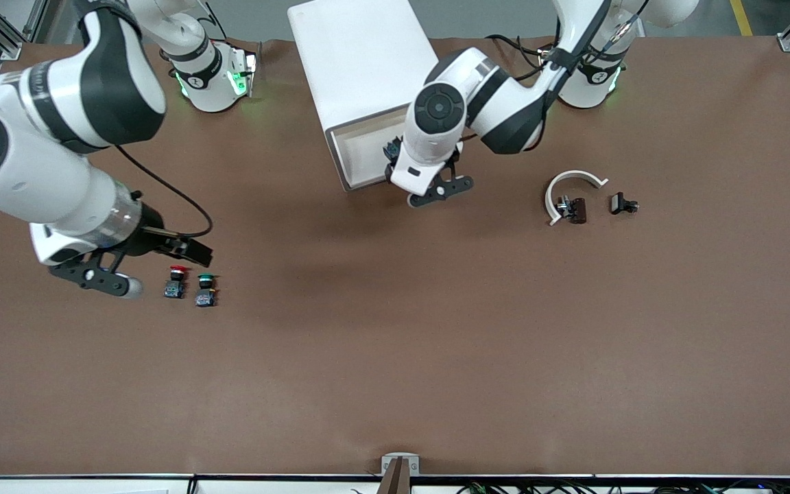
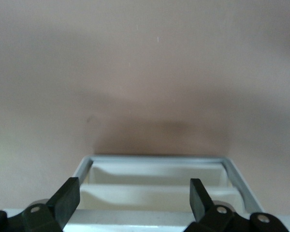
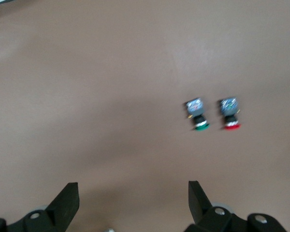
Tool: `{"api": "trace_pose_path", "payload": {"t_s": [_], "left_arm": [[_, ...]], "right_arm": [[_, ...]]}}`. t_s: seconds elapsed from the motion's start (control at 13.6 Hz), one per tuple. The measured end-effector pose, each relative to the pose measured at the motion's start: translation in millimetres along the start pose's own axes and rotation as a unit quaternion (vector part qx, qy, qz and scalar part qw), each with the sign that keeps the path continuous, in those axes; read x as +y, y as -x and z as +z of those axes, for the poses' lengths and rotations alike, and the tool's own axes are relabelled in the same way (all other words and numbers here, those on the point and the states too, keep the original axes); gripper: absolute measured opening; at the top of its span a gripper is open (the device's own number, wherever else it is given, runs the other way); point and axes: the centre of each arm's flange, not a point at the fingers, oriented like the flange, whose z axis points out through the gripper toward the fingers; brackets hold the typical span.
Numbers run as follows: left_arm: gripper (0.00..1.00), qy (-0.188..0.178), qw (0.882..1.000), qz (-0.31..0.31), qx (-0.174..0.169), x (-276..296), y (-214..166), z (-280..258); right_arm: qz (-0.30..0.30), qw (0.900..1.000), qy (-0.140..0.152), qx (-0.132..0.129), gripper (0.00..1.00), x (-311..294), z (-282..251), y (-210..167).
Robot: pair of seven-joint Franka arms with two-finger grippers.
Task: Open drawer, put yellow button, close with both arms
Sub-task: 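Push the drawer fully shut into the cabinet with the left gripper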
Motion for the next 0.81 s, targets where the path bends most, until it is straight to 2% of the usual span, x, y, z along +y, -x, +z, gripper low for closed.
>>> {"api": "trace_pose_path", "payload": {"t_s": [0.22,0.44,0.81], "left_arm": [[1.0,-0.015,1.0,-0.014,-0.015,14,43,16],[1.0,-0.027,0.999,-0.021,-0.029,19,70,26],[1.0,-0.021,0.997,-0.039,-0.058,19,67,29]], "right_arm": [[-0.051,0.998,0.012,0.015,1.0,26,-14,-8],[-0.078,0.996,0.018,0.027,1.0,43,-27,-11],[-0.126,0.991,0.019,0.034,1.0,77,-40,-19]]}}
